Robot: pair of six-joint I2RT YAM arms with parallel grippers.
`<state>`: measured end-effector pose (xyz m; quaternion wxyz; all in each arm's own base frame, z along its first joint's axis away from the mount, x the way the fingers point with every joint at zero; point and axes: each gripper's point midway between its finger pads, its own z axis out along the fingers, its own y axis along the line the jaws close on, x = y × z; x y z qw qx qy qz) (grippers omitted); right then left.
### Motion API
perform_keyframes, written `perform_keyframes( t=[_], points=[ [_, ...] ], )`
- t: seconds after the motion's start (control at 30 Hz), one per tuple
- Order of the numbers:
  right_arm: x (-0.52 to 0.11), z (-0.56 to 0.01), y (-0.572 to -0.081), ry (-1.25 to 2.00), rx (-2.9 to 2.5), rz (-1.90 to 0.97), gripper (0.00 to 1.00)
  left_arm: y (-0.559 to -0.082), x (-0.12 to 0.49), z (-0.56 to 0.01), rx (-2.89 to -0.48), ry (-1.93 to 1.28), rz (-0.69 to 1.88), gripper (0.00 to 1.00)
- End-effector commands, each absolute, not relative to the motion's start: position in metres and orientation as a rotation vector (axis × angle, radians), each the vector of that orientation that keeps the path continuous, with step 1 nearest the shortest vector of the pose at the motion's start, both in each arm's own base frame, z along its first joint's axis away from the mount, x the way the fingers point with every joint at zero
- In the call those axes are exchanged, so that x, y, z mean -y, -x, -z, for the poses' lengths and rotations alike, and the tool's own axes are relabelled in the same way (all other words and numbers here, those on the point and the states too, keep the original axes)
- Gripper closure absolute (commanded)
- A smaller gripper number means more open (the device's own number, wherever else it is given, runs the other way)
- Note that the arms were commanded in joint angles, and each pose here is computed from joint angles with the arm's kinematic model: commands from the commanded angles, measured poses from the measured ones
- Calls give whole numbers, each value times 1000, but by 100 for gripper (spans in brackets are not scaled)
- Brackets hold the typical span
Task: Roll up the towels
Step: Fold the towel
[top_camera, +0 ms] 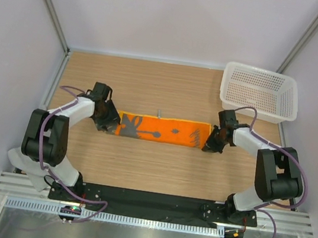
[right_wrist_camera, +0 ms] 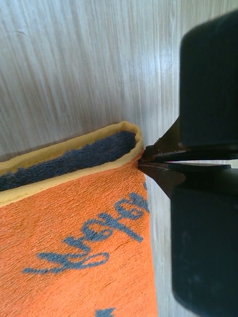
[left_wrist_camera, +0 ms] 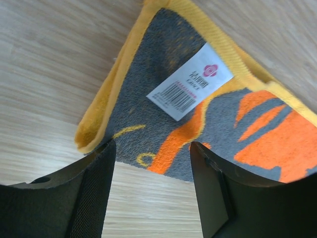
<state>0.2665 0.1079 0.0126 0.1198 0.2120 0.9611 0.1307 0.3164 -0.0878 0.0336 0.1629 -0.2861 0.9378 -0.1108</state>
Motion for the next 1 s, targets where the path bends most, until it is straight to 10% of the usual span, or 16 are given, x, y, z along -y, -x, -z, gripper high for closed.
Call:
perform_keyframes(
  t=[0.0,0.47,0.97],
  points=[
    [-102,-4,-239,-649,-2873,-336,99,-304,78,-28,-2701,833,224,38],
    [-187,-139,-296,-388,-2519,-964,99,-293,54,-21,-2720,834,22,38],
    [-407,-109,-294,75,-2571,-1280,99,-294,59,-18,-2731,820,64,40]
  ],
)
